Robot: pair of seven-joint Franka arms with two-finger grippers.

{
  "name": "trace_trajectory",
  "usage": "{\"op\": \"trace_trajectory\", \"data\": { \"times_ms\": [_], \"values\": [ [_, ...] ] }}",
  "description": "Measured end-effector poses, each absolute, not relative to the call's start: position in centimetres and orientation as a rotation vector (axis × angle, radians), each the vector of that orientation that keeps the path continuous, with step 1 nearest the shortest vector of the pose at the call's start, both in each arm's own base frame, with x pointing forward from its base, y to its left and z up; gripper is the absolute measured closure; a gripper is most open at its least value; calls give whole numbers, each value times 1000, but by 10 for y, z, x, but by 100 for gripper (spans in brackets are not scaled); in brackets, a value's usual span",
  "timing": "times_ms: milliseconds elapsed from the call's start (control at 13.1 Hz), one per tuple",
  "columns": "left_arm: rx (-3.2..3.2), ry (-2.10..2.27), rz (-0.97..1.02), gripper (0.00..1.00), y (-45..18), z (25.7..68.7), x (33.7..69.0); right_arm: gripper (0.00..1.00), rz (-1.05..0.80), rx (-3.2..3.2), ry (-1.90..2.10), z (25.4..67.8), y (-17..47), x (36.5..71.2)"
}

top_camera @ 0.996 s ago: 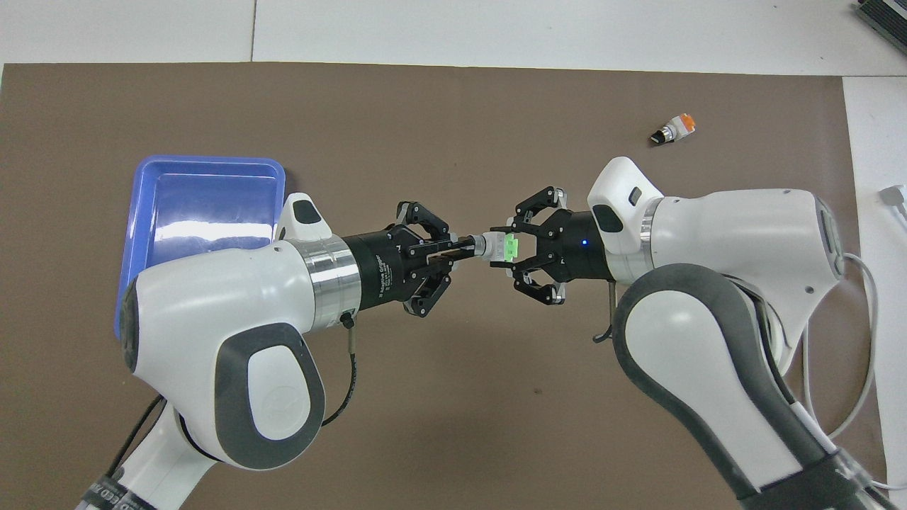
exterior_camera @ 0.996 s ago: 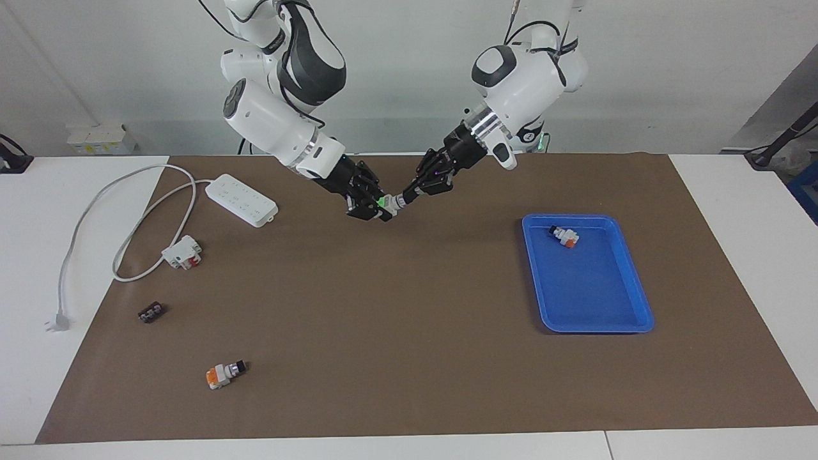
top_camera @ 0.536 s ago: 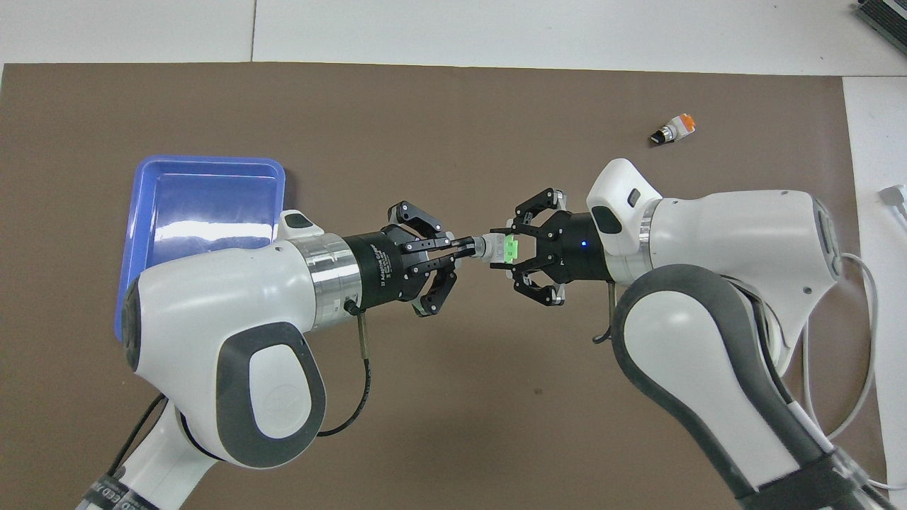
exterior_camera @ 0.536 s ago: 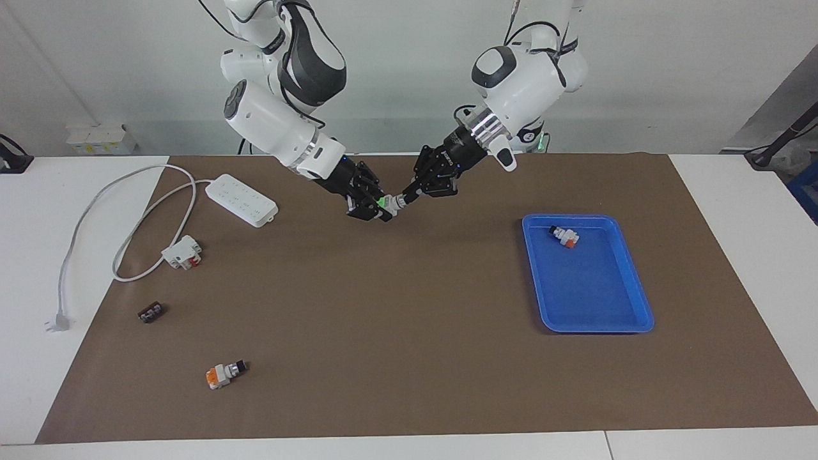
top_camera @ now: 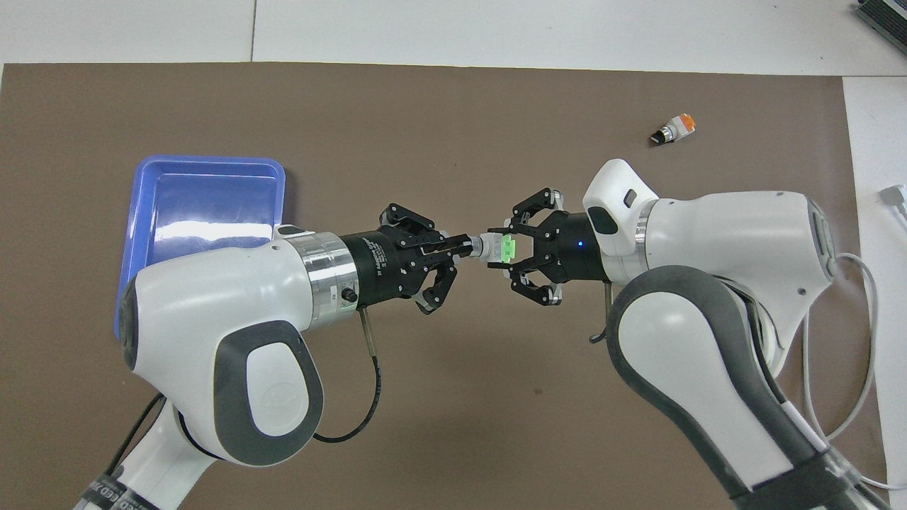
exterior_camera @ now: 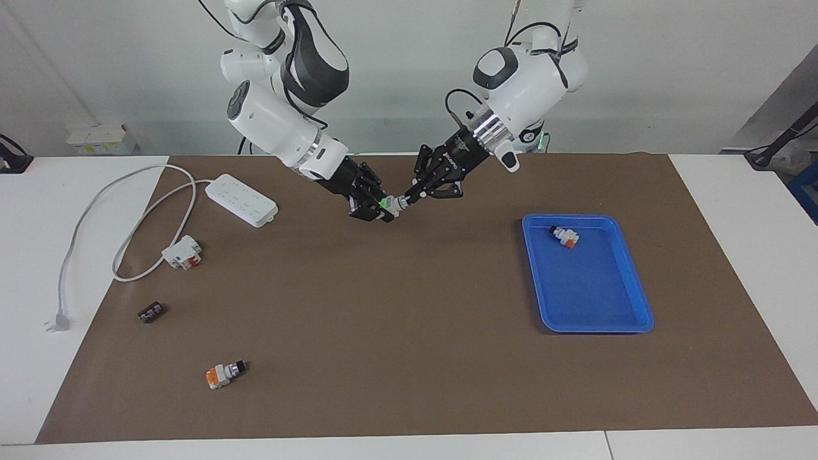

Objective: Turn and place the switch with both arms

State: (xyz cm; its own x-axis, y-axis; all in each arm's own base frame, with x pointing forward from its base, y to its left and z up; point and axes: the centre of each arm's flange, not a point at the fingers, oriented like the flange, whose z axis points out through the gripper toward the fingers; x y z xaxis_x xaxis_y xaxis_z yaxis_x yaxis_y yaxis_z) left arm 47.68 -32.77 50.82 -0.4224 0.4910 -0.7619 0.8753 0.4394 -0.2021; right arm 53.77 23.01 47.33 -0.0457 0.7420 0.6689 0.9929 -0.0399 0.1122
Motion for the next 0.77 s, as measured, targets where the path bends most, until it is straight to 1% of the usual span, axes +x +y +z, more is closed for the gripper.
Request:
{"op": "trace_trajectory", "data": {
  "times_ms": [766],
  "values": [
    [1052,2134,-829,91,-326,505,477,58,-826,-1830,-1833,471,232,538]
  ]
}}
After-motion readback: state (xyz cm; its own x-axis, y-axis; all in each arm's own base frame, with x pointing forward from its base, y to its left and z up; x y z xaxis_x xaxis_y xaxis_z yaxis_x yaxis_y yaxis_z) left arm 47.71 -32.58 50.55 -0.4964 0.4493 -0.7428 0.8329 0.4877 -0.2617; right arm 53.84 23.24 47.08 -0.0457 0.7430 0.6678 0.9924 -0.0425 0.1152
